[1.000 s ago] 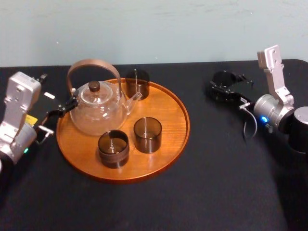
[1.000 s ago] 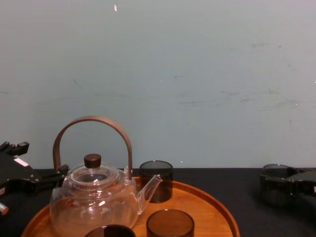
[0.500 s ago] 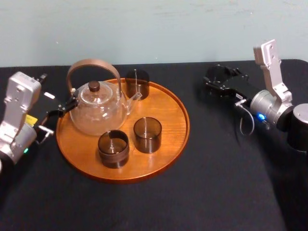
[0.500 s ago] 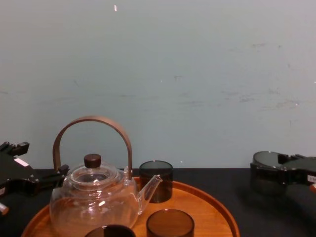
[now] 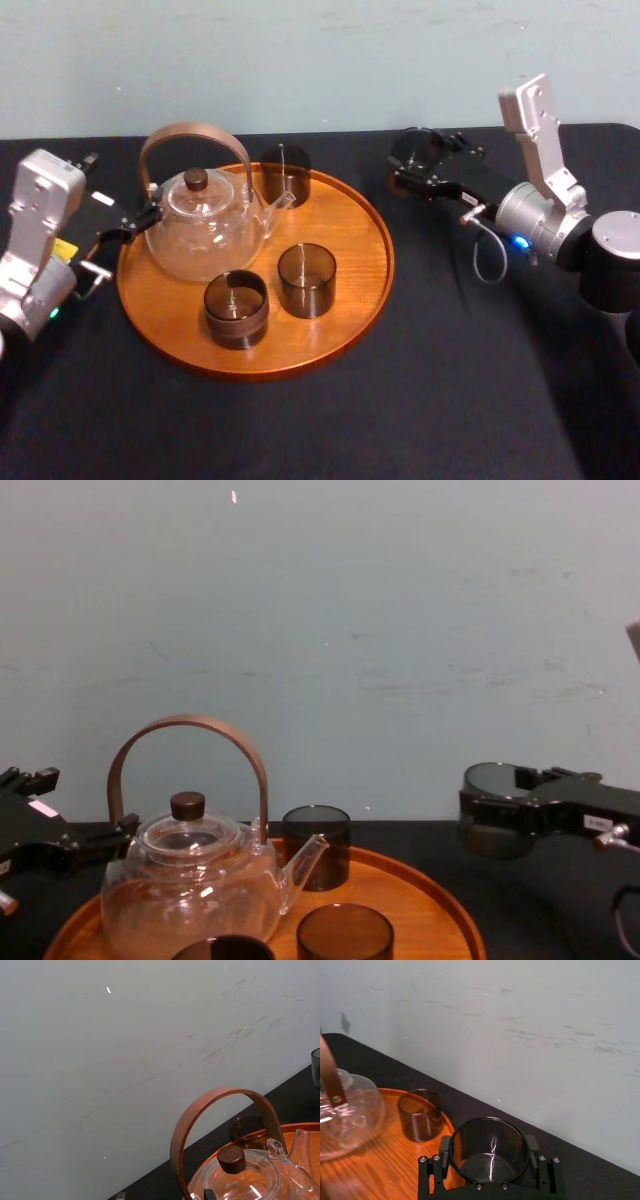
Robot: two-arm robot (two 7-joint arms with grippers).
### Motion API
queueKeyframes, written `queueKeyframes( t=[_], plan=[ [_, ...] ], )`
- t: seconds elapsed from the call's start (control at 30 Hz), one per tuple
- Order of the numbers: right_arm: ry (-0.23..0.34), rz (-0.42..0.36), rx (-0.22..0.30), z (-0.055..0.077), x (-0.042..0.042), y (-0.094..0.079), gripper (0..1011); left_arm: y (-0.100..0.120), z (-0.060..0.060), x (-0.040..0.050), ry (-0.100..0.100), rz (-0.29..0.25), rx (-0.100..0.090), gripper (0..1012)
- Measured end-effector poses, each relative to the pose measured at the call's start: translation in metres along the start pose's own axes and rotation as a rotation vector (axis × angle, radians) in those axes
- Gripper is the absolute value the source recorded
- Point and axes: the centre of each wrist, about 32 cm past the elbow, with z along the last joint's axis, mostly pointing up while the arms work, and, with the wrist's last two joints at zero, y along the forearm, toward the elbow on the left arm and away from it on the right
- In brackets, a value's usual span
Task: Pick up the glass from the table and place it on the tray.
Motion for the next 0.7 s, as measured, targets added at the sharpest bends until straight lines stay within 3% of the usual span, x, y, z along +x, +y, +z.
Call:
queueKeyframes(
  t=[0.3,0.7],
  plan=[
    [-0.013,0.049,0.015,0.007,-0.0135,0.004,904,0.000,0.000,0.0000,0.000,0.000,0.000,1009],
    [-0.019,0.094,0.019,0.009,-0.0243,0.011,904,0.000,0.000,0.0000,0.000,0.000,0.000,1009]
  ],
)
